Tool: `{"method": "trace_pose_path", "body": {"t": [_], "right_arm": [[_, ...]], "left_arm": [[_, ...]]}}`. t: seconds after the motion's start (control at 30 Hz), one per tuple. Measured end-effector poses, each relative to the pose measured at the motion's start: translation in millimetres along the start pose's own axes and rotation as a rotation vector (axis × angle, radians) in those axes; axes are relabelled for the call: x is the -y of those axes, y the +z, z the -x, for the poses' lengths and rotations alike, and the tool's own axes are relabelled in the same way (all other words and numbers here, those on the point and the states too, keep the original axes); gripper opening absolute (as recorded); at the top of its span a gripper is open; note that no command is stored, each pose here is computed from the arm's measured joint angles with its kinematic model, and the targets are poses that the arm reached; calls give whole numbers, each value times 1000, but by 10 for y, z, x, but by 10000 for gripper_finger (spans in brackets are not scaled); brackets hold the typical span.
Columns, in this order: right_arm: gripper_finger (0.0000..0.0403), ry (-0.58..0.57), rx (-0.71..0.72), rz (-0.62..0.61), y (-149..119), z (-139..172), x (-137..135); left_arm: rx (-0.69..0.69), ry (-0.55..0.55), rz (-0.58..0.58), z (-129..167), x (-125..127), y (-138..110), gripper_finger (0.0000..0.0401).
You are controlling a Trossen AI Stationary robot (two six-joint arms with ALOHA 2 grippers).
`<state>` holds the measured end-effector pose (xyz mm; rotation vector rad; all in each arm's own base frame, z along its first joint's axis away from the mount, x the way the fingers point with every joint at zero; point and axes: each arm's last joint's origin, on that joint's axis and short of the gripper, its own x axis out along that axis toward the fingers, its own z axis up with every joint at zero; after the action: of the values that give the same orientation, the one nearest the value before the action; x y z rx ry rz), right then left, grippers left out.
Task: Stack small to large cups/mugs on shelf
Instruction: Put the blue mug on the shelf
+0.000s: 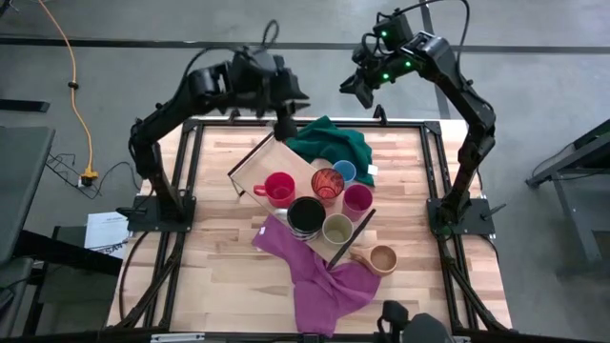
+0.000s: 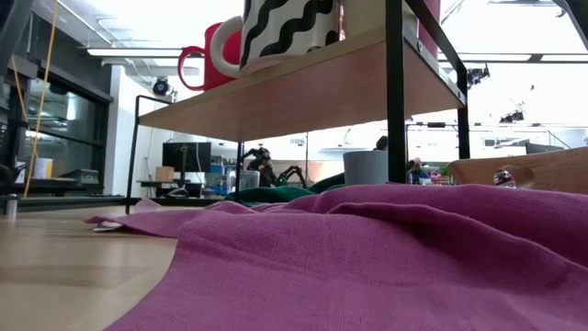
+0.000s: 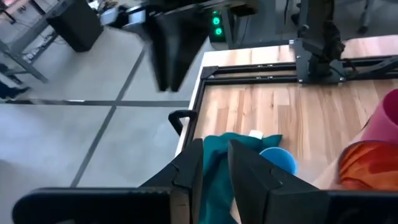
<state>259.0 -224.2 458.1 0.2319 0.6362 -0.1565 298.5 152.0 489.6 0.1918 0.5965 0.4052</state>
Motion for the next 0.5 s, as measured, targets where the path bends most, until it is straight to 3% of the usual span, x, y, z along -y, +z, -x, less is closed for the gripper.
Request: {"method": "trace_pose_path", "body": {"t": [0.5], "right_arm": [[69,21,-258,-307,-525,-519,279]], "left_arm": [[104,-82,50,119,-963,-366,65]]}}
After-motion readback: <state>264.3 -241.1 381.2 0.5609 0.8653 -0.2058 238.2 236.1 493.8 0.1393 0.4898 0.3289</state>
